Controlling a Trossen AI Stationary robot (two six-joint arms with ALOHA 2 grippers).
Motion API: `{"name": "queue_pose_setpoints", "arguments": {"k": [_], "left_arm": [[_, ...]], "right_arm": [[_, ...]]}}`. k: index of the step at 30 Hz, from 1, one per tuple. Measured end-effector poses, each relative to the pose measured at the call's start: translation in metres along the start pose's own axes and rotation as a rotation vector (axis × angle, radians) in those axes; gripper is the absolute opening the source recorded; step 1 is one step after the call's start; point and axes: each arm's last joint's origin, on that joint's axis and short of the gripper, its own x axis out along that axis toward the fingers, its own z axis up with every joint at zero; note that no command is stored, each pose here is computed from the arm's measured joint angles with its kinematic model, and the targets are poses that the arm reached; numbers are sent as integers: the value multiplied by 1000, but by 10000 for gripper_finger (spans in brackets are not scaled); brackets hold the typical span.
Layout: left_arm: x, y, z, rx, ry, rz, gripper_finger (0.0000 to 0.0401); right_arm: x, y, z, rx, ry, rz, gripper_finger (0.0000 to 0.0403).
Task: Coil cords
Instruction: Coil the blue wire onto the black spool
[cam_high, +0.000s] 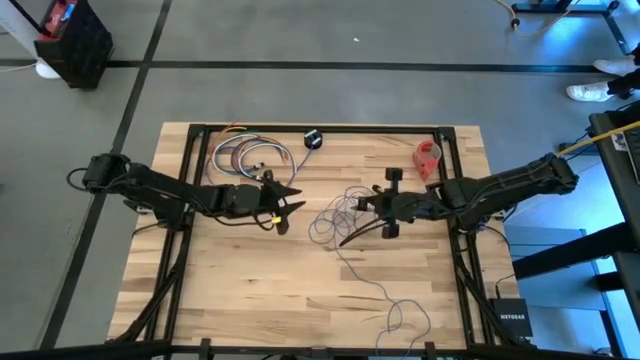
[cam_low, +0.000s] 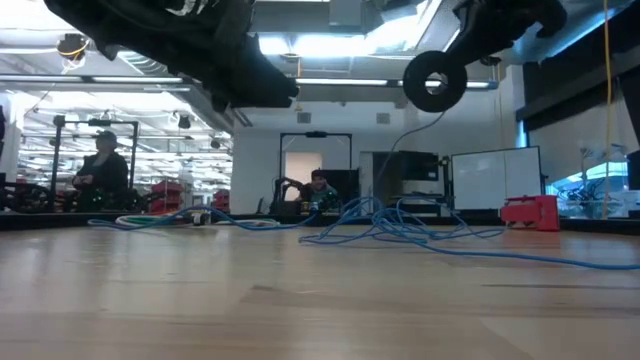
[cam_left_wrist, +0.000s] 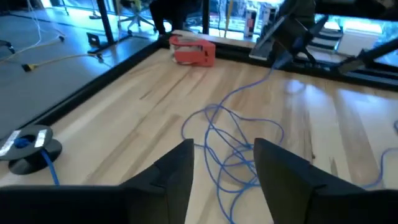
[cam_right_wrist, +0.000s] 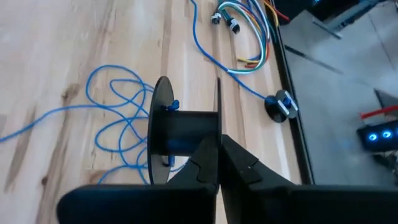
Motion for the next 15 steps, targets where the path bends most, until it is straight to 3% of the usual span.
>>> {"name": "queue_pose_setpoints", "arguments": {"k": [6,15], "left_arm": [[-4,-9,0,4,-9,-35,156],[-10,-27,12,104,-59,-101,137]], "right_arm": [[2,2,-1,58,-3,35,3],[16,10,8,20,-47,75,3]]}}
